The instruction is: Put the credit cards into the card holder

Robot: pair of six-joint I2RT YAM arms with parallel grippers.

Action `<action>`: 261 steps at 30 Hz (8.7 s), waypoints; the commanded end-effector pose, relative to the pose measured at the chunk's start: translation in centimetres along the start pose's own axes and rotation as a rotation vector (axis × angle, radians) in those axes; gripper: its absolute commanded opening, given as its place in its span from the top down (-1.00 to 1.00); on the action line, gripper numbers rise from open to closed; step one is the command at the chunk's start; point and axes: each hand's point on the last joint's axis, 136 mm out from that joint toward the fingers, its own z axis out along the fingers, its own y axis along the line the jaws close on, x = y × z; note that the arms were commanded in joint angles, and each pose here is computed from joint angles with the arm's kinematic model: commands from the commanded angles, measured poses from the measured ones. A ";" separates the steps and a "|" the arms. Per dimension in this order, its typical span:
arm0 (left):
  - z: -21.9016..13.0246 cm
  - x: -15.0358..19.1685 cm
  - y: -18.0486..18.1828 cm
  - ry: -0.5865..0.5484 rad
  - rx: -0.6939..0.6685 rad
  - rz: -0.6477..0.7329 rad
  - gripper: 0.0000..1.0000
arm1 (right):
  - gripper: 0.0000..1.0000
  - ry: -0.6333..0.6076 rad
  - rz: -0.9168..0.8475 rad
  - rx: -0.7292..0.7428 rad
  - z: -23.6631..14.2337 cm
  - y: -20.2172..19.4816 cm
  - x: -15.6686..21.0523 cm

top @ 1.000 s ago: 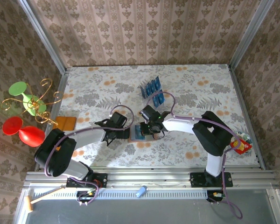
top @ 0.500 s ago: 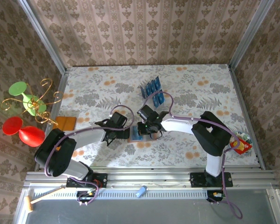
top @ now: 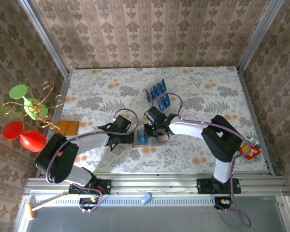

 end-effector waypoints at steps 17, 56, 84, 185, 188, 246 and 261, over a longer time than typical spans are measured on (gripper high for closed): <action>1.0 0.8 0.5 0.040 -0.026 -0.014 -1.00 | 0.92 0.058 0.002 0.054 1.9 -1.3 1.9; -1.1 -0.3 3.8 -0.011 -0.110 -0.083 -1.00 | 0.94 0.003 0.029 -0.044 0.2 1.7 0.3; 0.7 0.4 1.8 0.038 -0.039 -0.051 -1.00 | 0.98 0.035 0.027 -0.019 1.8 1.0 1.0; -0.3 0.9 -8.2 -0.026 0.058 0.197 -1.00 | 0.98 0.073 0.085 -0.043 1.6 -4.5 1.5; -0.2 1.2 -8.0 -0.025 0.057 0.190 -1.00 | 0.90 0.059 0.085 -0.050 1.0 -4.1 1.0; -5.2 -2.3 -6.2 -0.182 0.107 0.098 -1.00 | 0.34 -0.008 0.201 -0.286 -2.4 0.2 -0.2; -8.0 -4.4 -0.6 -0.253 0.121 -0.054 -1.00 | -0.05 0.015 0.112 -0.283 -1.6 6.1 -0.9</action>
